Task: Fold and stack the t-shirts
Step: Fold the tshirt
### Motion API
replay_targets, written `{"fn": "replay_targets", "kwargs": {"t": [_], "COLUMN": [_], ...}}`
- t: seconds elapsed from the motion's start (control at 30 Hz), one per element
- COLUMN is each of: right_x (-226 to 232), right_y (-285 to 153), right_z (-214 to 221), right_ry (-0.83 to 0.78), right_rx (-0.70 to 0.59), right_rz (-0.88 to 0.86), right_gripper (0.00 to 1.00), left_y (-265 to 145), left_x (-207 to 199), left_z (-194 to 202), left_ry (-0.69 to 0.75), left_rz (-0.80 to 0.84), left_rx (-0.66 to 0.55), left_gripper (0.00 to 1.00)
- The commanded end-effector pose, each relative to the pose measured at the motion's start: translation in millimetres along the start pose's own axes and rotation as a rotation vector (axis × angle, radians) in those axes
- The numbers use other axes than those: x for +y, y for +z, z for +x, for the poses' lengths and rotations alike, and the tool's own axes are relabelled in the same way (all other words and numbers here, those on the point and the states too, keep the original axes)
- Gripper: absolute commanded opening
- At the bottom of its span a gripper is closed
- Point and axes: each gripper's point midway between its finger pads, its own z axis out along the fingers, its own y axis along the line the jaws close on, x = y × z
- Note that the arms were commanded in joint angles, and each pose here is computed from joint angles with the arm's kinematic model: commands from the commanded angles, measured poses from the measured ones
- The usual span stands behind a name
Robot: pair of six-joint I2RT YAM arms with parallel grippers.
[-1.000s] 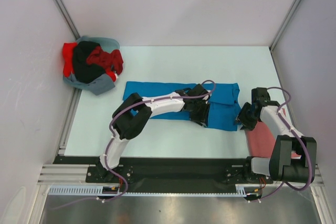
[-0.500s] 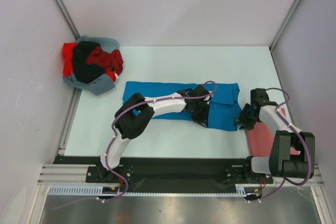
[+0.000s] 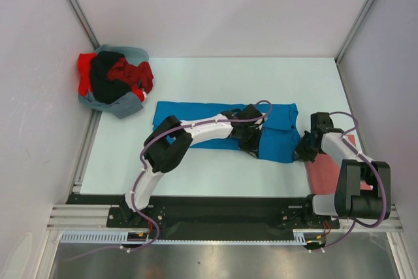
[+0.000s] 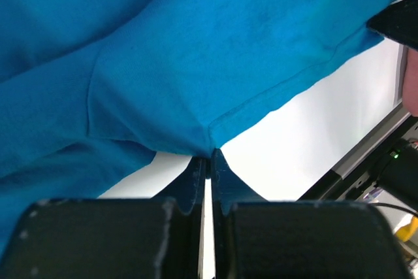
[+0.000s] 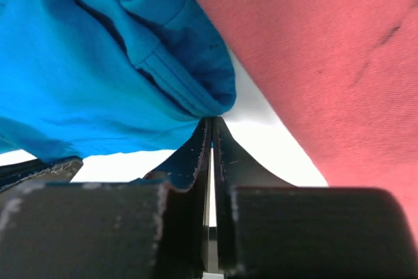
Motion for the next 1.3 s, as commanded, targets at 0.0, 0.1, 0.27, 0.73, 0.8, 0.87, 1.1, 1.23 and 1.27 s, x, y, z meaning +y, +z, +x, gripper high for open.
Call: {"fn": "replay_targets", "kwargs": {"t": [0.0, 0.1, 0.27, 0.73, 0.8, 0.87, 1.1, 1.23, 1.27], "right_x": [10.8, 23.6, 45.6, 85.2, 87.6, 94.3, 100.7, 95.8, 94.5], "right_y": [-7.5, -24.4, -46.7, -48.2, -45.7, -48.8, -39.4, -35.5, -33.8], "right_z": [-5.8, -13.0, -29.4, -85.6, -90.8, -100.8, -112.6, -111.4, -111.1], "right_ry": [0.003, -0.001, -0.006, -0.009, -0.001, 0.000, 0.016, 0.019, 0.022], "right_rx": [-0.015, -0.038, -0.064, -0.097, -0.090, -0.107, -0.086, -0.077, -0.072], "right_rz": [-0.052, -0.106, -0.179, -0.249, -0.248, -0.260, -0.262, -0.250, -0.247], "right_gripper": [0.00, 0.00, 0.00, 0.00, 0.00, 0.00, 0.00, 0.00, 0.00], "left_y": [-6.1, -12.6, -26.1, -55.1, -56.0, -57.2, -52.8, -48.1, -46.1], "left_x": [-13.6, -20.4, -28.4, -7.1, -2.9, 0.7, 13.7, 14.3, 13.3], "left_z": [-12.7, -16.6, -31.0, -88.4, -95.1, -102.4, -114.4, -112.5, -110.6], "left_ry": [0.072, 0.092, 0.118, 0.013, -0.006, -0.022, -0.081, -0.095, -0.101], "left_rz": [0.020, 0.039, 0.057, 0.088, 0.095, 0.106, 0.136, 0.166, 0.174], "left_rx": [-0.017, -0.020, -0.045, -0.142, -0.152, -0.164, -0.163, -0.149, -0.141], "left_gripper": [0.02, 0.00, 0.00, 0.00, 0.00, 0.00, 0.01, 0.02, 0.02]}}
